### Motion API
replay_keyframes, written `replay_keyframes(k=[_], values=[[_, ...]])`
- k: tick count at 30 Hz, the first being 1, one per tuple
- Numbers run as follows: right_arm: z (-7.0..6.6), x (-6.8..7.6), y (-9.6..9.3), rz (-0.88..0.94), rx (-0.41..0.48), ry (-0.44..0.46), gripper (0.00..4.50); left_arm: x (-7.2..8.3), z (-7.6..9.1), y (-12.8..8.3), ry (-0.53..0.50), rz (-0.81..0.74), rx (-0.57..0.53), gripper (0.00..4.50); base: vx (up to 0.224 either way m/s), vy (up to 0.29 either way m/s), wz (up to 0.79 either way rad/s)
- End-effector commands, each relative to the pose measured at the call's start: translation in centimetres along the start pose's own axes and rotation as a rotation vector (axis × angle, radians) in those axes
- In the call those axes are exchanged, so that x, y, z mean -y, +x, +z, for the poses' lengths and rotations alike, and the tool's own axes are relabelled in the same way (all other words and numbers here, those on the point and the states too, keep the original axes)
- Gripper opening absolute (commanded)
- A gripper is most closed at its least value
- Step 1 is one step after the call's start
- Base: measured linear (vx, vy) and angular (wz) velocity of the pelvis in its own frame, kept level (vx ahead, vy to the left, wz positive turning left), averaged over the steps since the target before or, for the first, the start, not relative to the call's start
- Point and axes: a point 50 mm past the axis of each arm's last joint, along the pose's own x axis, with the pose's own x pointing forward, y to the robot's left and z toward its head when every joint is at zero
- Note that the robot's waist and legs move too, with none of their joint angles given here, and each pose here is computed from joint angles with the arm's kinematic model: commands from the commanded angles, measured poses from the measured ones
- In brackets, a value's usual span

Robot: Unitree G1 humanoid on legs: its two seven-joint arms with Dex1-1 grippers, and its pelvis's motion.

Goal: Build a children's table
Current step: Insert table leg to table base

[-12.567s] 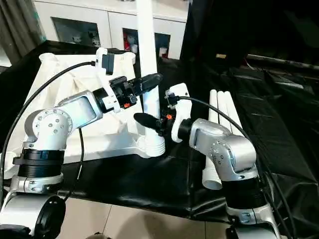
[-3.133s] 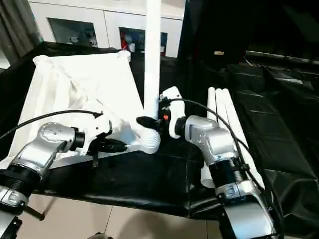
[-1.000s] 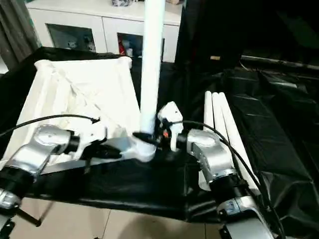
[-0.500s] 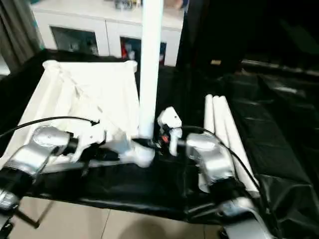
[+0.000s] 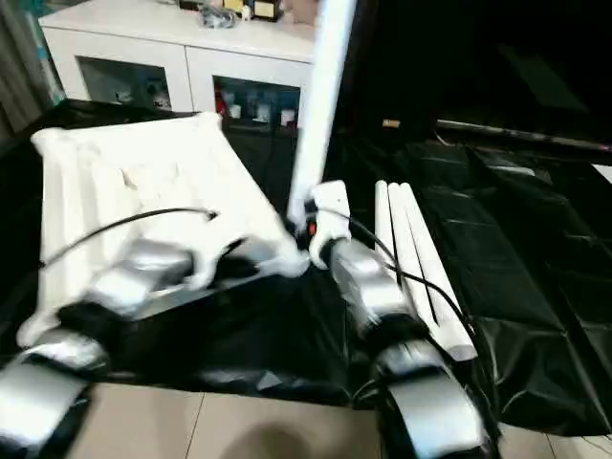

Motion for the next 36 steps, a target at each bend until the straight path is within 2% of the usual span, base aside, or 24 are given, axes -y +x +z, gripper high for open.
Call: replay_keyframes(k=[1, 4, 11, 15, 16, 18, 28, 29, 31, 33, 34, 36], values=[[-7.0, 0.6, -1.6, -0.095, -0.291, 0.074, 1.86, -0.8, 0.0, -0.1, -0.019, 0.109, -0.033, 0.0, 0.0, 0.0, 0.0], [-6.9, 0.1, -1.3, -0.11, -0.294, 0.086, 1.86, -0.6, 0.0, 0.3, 0.007, 0.117, -0.048, 0.0, 0.0, 0.0, 0.0], [-6.5, -0.1, -1.0, -0.094, -0.297, 0.031, 1.86, -0.6, 0.0, 0.2, 0.017, 0.12, -0.049, 0.0, 0.0, 0.0, 0.0], [-5.5, -0.4, -0.5, -0.052, -0.256, 0.032, 1.86, -0.6, 0.0, 0.2, 0.027, 0.113, -0.047, 0.0, 0.0, 0.0, 0.0], [-5.4, -0.4, -0.5, -0.048, -0.252, 0.032, 2.21, -0.6, 0.0, 0.2, 0.027, 0.112, -0.047, 0.0, 0.0, 0.0, 0.0], [-4.5, -0.6, -0.2, -0.021, -0.221, 0.039, 2.56, -0.6, 0.0, 0.2, 0.03, 0.108, -0.044, 0.0, 0.0, 0.0, 0.0], [-1.2, -0.7, 0.6, 0.069, -0.115, 0.015, 3.3, -0.8, 0.4, -0.2, 0.087, 0.084, -0.02, 0.0, 0.0, 0.0, 0.0], [-0.5, -0.5, 0.6, 0.104, -0.091, 0.003, 3.47, -0.8, 0.4, -0.3, 0.11, 0.071, -0.018, 0.0, 0.0, 0.0, 0.0], [-0.3, -0.4, 0.6, 0.128, -0.082, -0.004, 3.54, -0.8, 0.4, -0.4, 0.126, 0.062, -0.013, 0.0, 0.0, 0.0, 0.0], [0.7, 0.0, 0.2, 0.23, -0.047, -0.041, 3.77, -0.7, 0.4, -0.7, 0.165, 0.024, 0.006, 0.0, 0.0, 0.0, 0.0], [0.8, 0.0, 0.2, 0.233, -0.047, -0.043, 3.88, -0.7, 0.4, -0.7, 0.166, 0.022, 0.006, 0.0, 0.0, 0.0, 0.0], [1.4, 0.8, -0.9, 0.356, -0.044, -0.145, 3.96, -0.4, 0.1, -1.2, 0.202, -0.041, 0.025, 0.0, 0.0, 0.0, 0.0]])
